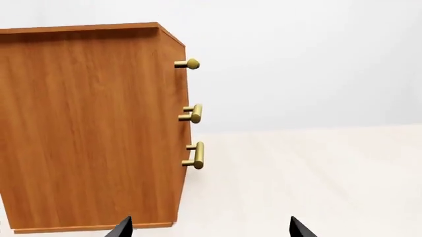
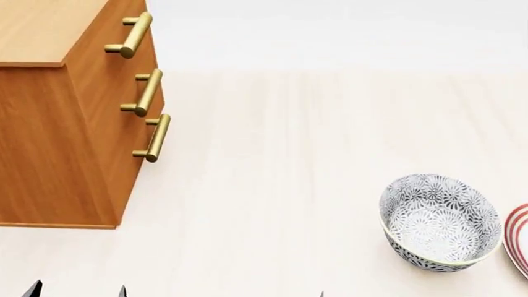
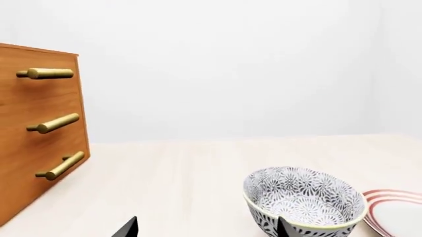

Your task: Put the bowl on top of the cabinet.

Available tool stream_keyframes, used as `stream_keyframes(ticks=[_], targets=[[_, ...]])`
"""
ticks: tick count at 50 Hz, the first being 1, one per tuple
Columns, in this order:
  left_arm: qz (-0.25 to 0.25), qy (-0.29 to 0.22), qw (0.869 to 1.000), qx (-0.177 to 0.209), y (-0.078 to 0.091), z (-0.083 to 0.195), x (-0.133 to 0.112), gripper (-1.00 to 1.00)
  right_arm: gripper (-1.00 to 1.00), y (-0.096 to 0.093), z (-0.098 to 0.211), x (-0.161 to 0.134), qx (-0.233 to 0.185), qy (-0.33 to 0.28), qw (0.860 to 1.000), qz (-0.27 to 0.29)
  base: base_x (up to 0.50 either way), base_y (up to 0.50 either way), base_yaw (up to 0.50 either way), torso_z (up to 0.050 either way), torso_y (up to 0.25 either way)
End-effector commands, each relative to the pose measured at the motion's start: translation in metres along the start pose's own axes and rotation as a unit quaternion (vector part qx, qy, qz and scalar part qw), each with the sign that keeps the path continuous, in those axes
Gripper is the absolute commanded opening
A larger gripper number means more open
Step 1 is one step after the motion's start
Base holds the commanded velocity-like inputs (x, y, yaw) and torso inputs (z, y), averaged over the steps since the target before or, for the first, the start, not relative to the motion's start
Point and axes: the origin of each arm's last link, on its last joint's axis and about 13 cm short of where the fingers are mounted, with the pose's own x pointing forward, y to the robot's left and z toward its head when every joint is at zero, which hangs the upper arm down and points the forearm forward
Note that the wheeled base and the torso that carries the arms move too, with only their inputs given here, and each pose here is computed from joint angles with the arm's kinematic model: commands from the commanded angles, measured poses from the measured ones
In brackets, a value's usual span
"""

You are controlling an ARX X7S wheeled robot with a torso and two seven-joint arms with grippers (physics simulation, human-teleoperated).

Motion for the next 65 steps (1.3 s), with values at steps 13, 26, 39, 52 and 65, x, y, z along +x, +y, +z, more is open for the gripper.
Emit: stream_keyframes(ticks=[13,26,39,52,65], targets=[[-0.001,-0.026,1.000,0.002,-0.0019,0.0113,-0.0135,1.00,1.00,-0.0006,0.0096,-0.0159,-0.001,-0.032,1.000,0.000,0.00,0.00,0.00,0.000,0.000],[-0.001,-0.026,1.000,0.002,-0.0025,0.0104,-0.0136,1.00,1.00,-0.0013,0.0099,-0.0175,0.000,-0.034,0.999,0.001,0.20,0.00,0.00,0.000,0.000],[-0.002,-0.026,1.000,0.002,-0.0020,0.0115,-0.0136,1.00,1.00,-0.0008,0.0110,-0.0178,-0.001,-0.036,0.999,0.000,0.29,0.00,0.00,0.000,0.000],[0.008,-0.021,1.000,0.001,-0.0013,0.0105,-0.0119,1.00,1.00,0.0004,0.0091,-0.0148,-0.007,-0.034,0.999,-0.015,0.23,0.00,0.00,0.000,0.000],[0.010,-0.018,1.000,-0.002,-0.0011,0.0103,-0.0113,1.00,1.00,0.0005,0.0081,-0.0129,-0.008,-0.027,0.999,-0.022,0.00,0.00,0.00,0.000,0.000]])
